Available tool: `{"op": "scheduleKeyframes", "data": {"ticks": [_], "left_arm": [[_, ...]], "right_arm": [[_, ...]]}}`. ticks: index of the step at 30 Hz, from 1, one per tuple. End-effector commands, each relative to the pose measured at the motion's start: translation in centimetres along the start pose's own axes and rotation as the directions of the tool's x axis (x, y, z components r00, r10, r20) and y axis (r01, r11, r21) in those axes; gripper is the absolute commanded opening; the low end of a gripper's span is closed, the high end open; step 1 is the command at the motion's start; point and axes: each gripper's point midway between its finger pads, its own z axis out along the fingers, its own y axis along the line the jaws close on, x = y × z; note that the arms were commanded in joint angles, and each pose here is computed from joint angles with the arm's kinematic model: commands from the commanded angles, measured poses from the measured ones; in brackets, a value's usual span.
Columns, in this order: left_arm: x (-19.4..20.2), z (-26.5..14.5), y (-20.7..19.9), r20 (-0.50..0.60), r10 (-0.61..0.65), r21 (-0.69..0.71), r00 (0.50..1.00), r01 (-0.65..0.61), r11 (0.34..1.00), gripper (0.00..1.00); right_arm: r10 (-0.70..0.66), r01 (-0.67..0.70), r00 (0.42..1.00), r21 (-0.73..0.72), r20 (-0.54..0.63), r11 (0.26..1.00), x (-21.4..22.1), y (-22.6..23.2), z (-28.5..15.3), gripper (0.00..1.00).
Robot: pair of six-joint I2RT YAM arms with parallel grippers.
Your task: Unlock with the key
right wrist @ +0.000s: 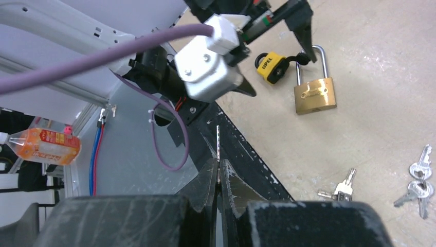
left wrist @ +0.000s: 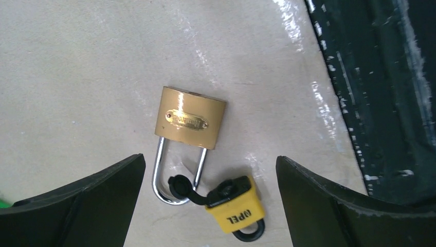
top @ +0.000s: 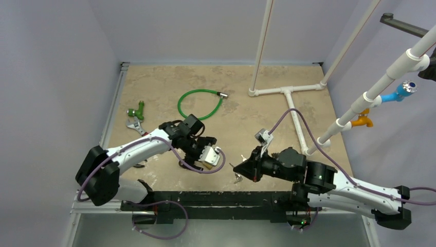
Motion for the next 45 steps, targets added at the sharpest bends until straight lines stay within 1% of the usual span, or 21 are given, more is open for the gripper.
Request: {"op": "scheduleKeyframes", "data": {"ticks": [1, 7, 11, 16, 18, 20, 21, 23, 24, 25, 27, 28, 29, 33, 35, 36, 38, 39, 42, 44, 45], "left_arm": [[-0.6, 1.5, 4.1, -0.005, 0.158, -0.062, 0.987, -0.158, 0.985, 1.00], [0.1, 3.7, 5.7, -0.041, 0.182, -0.047, 0.982, -0.184, 0.982, 1.00], [1.2, 5.3, 4.9, -0.088, 0.210, 0.017, 0.974, -0.210, 0.978, 1.00], [1.7, 6.4, 3.9, -0.108, 0.251, 0.073, 0.962, -0.244, 0.967, 1.00], [1.8, 6.6, 3.7, -0.112, 0.257, 0.088, 0.960, -0.248, 0.965, 0.97], [2.0, 6.8, 3.7, -0.121, 0.263, 0.095, 0.957, -0.253, 0.963, 0.87], [2.0, 6.9, 3.8, -0.124, 0.265, 0.094, 0.956, -0.254, 0.963, 0.75], [2.0, 7.1, 3.9, -0.129, 0.264, 0.084, 0.956, -0.255, 0.963, 0.55], [2.0, 7.0, 4.1, -0.130, 0.262, 0.069, 0.956, -0.255, 0.964, 0.43], [2.0, 6.9, 4.2, -0.133, 0.262, 0.058, 0.956, -0.256, 0.965, 0.32], [1.7, 6.4, 4.3, -0.133, 0.257, 0.042, 0.957, -0.253, 0.966, 0.23], [1.5, 6.1, 4.2, -0.133, 0.251, 0.039, 0.959, -0.248, 0.968, 0.14], [1.3, 5.8, 4.2, -0.132, 0.244, 0.033, 0.961, -0.242, 0.970, 0.00], [-0.7, 3.4, 4.4, -0.102, 0.250, -0.034, 0.963, -0.254, 0.967, 0.00], [-2.9, 0.8, 4.9, -0.050, 0.258, -0.118, 0.965, -0.263, 0.958, 0.00], [-4.3, -0.8, 5.2, -0.013, 0.272, -0.172, 0.962, -0.270, 0.947, 0.00], [-7.4, -4.3, 5.5, 0.054, 0.331, -0.300, 0.942, -0.301, 0.905, 0.00], [-9.2, -6.8, 5.3, 0.077, 0.391, -0.377, 0.917, -0.337, 0.863, 0.00], [-13.2, -12.3, 4.5, 0.109, 0.517, -0.540, 0.849, -0.386, 0.748, 0.00], [-15.2, -15.5, 3.7, 0.087, 0.607, -0.618, 0.790, -0.435, 0.655, 0.00], [-16.4, -17.3, 3.4, 0.077, 0.649, -0.674, 0.757, -0.440, 0.593, 0.00]], "right_arm": [[0.053, -0.054, 0.998, 0.005, 0.041, 0.999, -0.9, 0.1, -1.4, 0.00], [0.044, -0.046, 0.996, 0.026, 0.071, 0.999, -2.1, 0.2, -2.7, 0.00], [0.047, -0.051, 0.994, 0.032, 0.101, 0.998, -3.0, 0.2, -3.8, 0.00], [0.049, -0.055, 0.989, 0.040, 0.142, 0.998, -4.2, 0.2, -5.1, 0.00], [0.044, -0.051, 0.988, 0.044, 0.148, 0.998, -4.5, 0.3, -5.4, 0.00], [0.042, -0.050, 0.987, 0.050, 0.154, 0.998, -4.8, 0.4, -5.6, 0.00], [0.040, -0.049, 0.987, 0.053, 0.155, 0.997, -4.9, 0.4, -5.7, 0.00], [0.037, -0.047, 0.987, 0.058, 0.156, 0.997, -5.1, 0.4, -5.8, 0.00], [0.035, -0.045, 0.986, 0.060, 0.161, 0.997, -5.3, 0.4, -5.8, 0.00], [0.033, -0.044, 0.986, 0.061, 0.162, 0.997, -5.3, 0.4, -5.8, 0.00], [0.026, -0.038, 0.985, 0.065, 0.171, 0.997, -5.7, 0.4, -5.9, 0.00], [0.023, -0.036, 0.984, 0.069, 0.179, 0.997, -5.9, 0.4, -6.0, 0.00], [0.019, -0.033, 0.982, 0.070, 0.186, 0.997, -6.2, 0.5, -6.1, 0.00], [0.009, -0.026, 0.978, 0.080, 0.208, 0.996, -6.9, 0.5, -6.4, 0.00], [0.004, -0.024, 0.974, 0.084, 0.225, 0.996, -7.5, 0.6, -6.7, 0.00], [-0.003, -0.017, 0.973, 0.084, 0.231, 0.996, -7.8, 0.7, -6.8, 0.00], [-0.016, -0.004, 0.970, 0.083, 0.244, 0.997, -8.2, 0.9, -6.8, 0.00], [-0.024, 0.004, 0.969, 0.079, 0.247, 0.997, -8.4, 1.1, -6.8, 0.00], [-0.049, 0.034, 0.969, 0.067, 0.241, 0.997, -8.6, 1.6, -6.1, 0.00], [-0.058, 0.047, 0.970, 0.052, 0.238, 0.998, -8.7, 2.0, -5.5, 0.00], [-0.060, 0.051, 0.969, 0.045, 0.238, 0.998, -8.7, 2.2, -5.2, 0.00]]}}
